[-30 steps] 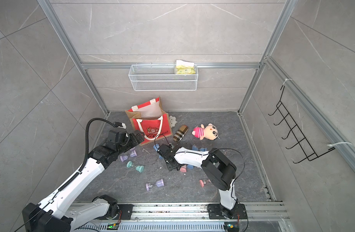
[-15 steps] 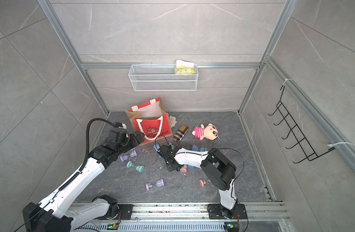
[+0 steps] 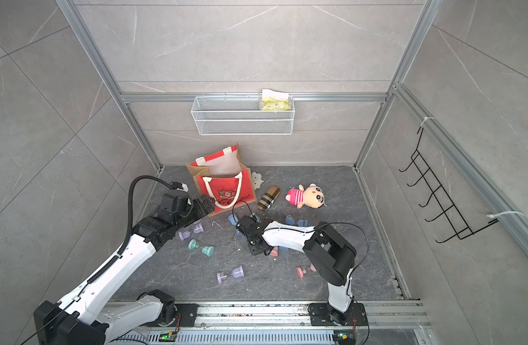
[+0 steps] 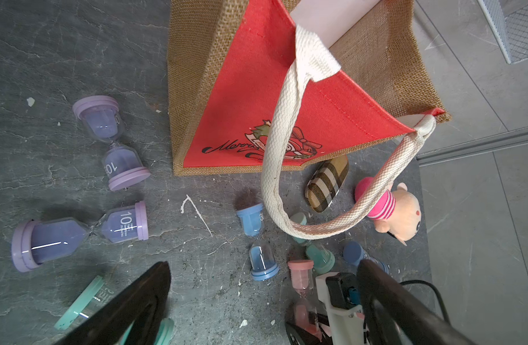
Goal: Put the hourglass into the canvas bag
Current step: Pick up the hourglass from the center of the board, then pick up the canvas bag from the center of the board.
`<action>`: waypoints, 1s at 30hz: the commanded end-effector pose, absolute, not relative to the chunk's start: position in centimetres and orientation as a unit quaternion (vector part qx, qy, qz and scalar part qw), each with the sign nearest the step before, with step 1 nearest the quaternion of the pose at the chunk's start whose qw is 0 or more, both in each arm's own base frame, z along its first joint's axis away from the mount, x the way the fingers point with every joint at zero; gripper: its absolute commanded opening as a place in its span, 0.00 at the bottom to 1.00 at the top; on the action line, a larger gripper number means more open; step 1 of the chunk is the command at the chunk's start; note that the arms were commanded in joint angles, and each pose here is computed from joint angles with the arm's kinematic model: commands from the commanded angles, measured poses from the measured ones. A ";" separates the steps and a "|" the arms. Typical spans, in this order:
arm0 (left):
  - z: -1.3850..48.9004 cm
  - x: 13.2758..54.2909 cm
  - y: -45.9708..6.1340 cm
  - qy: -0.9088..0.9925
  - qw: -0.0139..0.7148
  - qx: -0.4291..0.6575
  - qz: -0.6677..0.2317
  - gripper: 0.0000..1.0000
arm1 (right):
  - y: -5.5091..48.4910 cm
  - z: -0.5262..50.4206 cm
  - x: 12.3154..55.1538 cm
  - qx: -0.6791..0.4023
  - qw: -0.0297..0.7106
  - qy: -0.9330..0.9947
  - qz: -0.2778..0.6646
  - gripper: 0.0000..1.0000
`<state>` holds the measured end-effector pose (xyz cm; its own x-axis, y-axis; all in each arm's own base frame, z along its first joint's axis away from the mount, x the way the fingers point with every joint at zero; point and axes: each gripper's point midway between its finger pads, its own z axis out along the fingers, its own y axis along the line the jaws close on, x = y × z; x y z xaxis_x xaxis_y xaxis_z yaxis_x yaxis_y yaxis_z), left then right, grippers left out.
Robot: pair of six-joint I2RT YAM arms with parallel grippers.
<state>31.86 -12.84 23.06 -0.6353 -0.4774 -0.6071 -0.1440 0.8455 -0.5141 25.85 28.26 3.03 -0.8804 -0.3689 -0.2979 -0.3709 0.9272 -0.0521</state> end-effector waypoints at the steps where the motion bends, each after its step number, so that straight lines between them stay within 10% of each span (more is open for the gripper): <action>1: 24.2 32.0 -12.4 0.876 0.405 -0.169 -0.201 1.00 | 28.3 4.9 26.1 -0.182 0.176 0.967 0.020 0.11; 30: 31.1 42.2 -8.1 0.904 0.410 -0.121 -0.008 1.00 | 28.6 23.9 27.1 -0.183 0.335 0.916 0.124 0.00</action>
